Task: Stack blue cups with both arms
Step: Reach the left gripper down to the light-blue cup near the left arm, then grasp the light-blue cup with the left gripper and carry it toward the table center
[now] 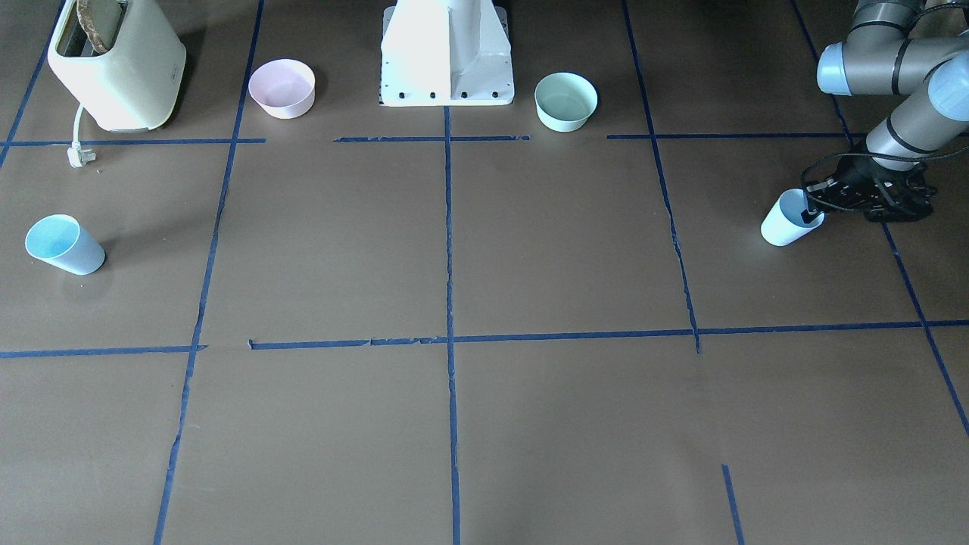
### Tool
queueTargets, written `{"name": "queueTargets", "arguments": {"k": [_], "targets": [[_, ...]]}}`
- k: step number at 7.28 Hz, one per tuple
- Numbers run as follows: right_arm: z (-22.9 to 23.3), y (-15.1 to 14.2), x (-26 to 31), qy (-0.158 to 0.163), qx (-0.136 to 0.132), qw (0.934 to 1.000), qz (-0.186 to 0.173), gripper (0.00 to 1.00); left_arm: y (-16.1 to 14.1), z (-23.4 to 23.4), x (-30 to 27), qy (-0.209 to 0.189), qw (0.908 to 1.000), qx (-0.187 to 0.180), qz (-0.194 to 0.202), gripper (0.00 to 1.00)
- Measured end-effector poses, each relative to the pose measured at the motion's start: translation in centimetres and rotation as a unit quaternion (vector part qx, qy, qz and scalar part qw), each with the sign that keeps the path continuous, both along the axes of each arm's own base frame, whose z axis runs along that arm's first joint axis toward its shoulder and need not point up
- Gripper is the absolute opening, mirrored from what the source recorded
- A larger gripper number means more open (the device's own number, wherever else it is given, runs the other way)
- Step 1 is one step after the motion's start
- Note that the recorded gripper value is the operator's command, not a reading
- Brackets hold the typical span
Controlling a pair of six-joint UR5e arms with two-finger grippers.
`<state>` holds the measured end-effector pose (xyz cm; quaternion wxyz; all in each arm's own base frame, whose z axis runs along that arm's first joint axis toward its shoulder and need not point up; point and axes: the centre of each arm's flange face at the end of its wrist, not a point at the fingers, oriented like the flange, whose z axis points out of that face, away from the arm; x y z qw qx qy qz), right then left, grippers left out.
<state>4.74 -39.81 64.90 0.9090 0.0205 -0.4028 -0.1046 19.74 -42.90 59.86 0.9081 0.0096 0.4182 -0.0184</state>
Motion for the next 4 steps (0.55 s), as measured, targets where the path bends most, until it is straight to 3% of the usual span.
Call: {"name": "queueTargets", "arguments": {"k": [2,4], "targets": [[0.0,0.0,0.0,0.000,0.000,1.0000,0.000,1.00,-1.0,-2.4,0.8,0.014,0.9999,0.001,-0.007,0.00],[0.0,0.0,0.0,0.000,0.000,1.0000,0.000,1.00,-4.2,-8.6,3.8,0.029,0.9994,-0.005,-0.020,0.00]]}}
